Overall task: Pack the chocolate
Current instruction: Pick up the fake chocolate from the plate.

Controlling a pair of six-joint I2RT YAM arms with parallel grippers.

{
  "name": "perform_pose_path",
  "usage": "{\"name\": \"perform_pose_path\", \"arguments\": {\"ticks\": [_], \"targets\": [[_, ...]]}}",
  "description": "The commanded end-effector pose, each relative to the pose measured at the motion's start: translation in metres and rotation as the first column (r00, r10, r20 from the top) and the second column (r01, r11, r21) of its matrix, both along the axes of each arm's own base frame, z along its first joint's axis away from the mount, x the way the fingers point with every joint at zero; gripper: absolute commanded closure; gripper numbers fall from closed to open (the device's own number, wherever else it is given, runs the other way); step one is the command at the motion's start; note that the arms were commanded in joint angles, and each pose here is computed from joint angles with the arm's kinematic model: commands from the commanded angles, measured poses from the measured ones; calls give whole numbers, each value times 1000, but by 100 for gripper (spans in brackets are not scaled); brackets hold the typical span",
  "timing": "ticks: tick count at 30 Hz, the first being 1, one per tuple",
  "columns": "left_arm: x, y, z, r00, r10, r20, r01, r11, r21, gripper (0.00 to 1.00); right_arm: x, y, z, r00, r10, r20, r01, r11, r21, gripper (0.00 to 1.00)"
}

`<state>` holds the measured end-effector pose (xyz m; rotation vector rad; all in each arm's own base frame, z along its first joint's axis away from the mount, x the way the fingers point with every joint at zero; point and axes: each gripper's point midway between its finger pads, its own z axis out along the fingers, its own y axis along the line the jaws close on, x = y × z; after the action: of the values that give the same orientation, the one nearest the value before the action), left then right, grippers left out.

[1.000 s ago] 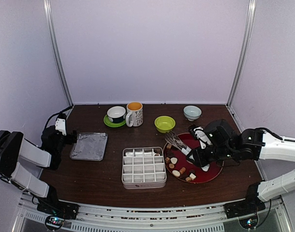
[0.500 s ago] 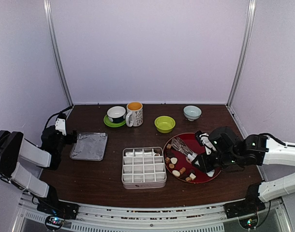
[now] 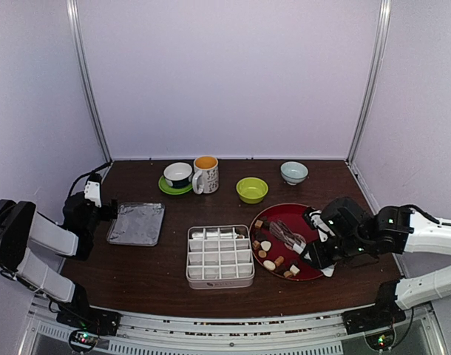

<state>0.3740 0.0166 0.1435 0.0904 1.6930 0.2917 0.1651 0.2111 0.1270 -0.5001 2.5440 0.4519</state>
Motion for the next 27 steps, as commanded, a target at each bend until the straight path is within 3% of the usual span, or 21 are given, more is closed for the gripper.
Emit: {"name": "perform_pose_path", "arguments": {"ticks": [1, 11, 27], "targets": [[5, 3, 21, 997, 7, 76, -7, 1000, -3, 2, -14, -12, 1, 998, -10, -69, 8, 1000, -28, 66], [5, 3, 21, 997, 7, 77, -7, 1000, -3, 2, -16, -13, 2, 997, -25, -78, 24, 1000, -15, 66], [5, 2, 21, 997, 6, 77, -6, 1000, -3, 2, -60, -44, 0, 956, -33, -290, -9, 990, -141, 65]]}}
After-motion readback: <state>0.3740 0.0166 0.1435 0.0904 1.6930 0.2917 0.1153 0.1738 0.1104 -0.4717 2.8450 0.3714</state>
